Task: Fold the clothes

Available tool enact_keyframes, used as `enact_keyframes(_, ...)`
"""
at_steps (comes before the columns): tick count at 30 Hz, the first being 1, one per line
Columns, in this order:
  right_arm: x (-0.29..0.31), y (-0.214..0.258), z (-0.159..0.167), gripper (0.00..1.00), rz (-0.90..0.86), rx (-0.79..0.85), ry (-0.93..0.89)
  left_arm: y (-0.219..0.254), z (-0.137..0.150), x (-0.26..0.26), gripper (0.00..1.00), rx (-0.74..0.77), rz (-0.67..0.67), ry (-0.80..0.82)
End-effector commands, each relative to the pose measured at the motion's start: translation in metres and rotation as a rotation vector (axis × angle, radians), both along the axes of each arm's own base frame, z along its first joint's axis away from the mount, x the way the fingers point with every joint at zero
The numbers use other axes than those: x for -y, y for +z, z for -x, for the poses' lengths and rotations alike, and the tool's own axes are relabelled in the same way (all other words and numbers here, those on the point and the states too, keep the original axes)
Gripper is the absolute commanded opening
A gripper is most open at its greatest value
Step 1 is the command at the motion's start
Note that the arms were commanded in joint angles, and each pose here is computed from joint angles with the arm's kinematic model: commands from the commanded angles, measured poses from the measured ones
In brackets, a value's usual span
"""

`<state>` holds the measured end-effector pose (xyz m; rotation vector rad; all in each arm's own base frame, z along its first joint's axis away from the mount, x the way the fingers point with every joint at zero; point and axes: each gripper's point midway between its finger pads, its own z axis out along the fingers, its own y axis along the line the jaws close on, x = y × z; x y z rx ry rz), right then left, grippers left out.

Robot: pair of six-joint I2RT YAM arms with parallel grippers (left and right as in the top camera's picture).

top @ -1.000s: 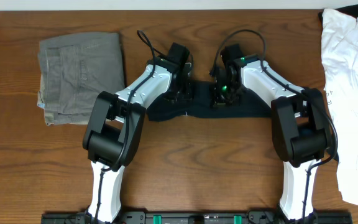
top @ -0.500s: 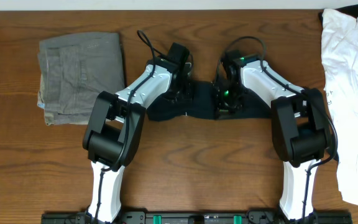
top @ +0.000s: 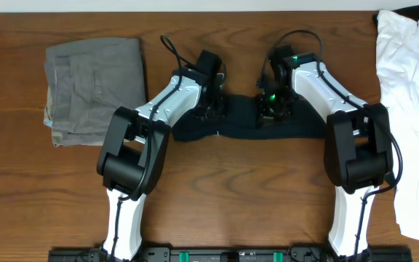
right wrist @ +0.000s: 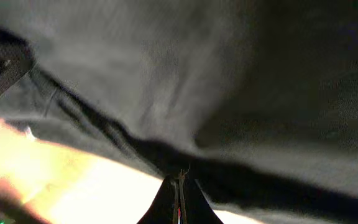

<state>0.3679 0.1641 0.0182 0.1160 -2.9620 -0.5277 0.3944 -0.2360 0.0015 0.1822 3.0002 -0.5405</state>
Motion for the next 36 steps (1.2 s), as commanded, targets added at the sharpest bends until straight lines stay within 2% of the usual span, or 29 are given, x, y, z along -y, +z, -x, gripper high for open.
enact_keyframes(1, 0.015, 0.005, -0.012, 0.01, 0.108, 0.072, -0.010, -0.024, 0.007, -0.012, 0.08, -0.036, -0.071, 0.013)
enact_keyframes(5, 0.026, -0.001, -0.012, 0.01, 0.173, 0.081, -0.006, -0.024, 0.007, -0.012, 0.08, -0.036, -0.071, 0.013)
enact_keyframes(12, 0.027, -0.012, -0.011, 0.01, 0.172, 0.088, -0.013, -0.024, 0.007, -0.012, 0.08, -0.036, -0.071, 0.013)
enact_keyframes(23, 0.030, -0.006, 0.025, 0.01, 0.145, -0.068, -0.012, -0.024, 0.007, -0.012, 0.08, -0.035, -0.071, 0.013)
enact_keyframes(36, 0.053, -0.007, 0.030, 0.01, 0.197, -0.102, -0.034, -0.024, 0.006, -0.014, 0.08, -0.029, -0.086, 0.016)
